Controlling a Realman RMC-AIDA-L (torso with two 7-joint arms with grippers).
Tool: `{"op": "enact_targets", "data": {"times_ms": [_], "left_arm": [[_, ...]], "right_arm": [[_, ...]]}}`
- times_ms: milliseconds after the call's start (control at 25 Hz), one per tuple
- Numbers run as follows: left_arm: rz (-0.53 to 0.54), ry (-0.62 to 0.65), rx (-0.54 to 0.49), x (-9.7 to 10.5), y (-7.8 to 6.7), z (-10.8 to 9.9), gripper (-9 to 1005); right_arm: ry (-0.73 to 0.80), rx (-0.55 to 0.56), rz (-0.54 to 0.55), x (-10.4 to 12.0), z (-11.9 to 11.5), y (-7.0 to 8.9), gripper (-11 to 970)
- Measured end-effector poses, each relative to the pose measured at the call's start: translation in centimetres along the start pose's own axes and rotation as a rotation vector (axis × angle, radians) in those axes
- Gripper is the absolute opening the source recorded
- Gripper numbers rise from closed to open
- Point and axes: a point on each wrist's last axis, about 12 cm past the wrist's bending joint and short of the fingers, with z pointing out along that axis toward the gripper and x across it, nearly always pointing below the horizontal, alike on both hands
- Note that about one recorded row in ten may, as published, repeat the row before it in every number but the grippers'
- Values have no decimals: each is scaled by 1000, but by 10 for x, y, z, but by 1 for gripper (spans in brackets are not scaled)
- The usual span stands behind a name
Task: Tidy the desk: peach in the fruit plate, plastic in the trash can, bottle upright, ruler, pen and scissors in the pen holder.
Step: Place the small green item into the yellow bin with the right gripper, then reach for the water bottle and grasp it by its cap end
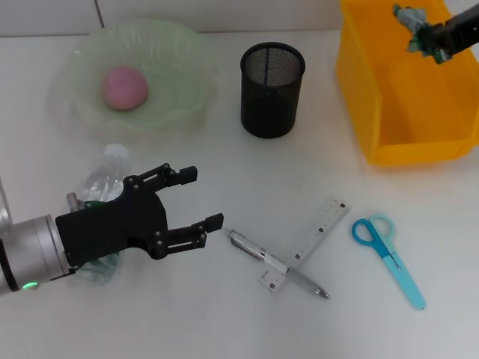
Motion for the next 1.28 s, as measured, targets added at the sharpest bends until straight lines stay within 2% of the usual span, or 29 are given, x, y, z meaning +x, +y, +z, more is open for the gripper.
{"op": "enact_targets", "data": {"times_ms": [160, 480, 720, 840, 1040, 1120, 1280], "left_arm": [[4, 0, 1, -1, 1, 1, 830], [9, -9, 13, -4, 2, 1, 830], [-28, -17, 34, -10, 2, 2, 830], [-42, -26, 39, -12, 2, 1, 830], [-75, -57, 42, -25, 4, -4, 829], [-105, -60, 30, -33, 7, -6, 829], [-154, -27, -39, -55, 15, -13, 829]], "right_arm": [[-5, 75, 77, 20, 22, -19, 10], [-6, 77, 112, 27, 34, -21, 9], [-71, 57, 137, 26, 27, -18, 164], [-119, 39, 157, 28, 18, -18, 389], [-214, 15, 148, 36, -3, -14, 624], [-263, -34, 130, 44, -12, -8, 657], [-383, -214, 80, 70, -27, 11, 723]]}}
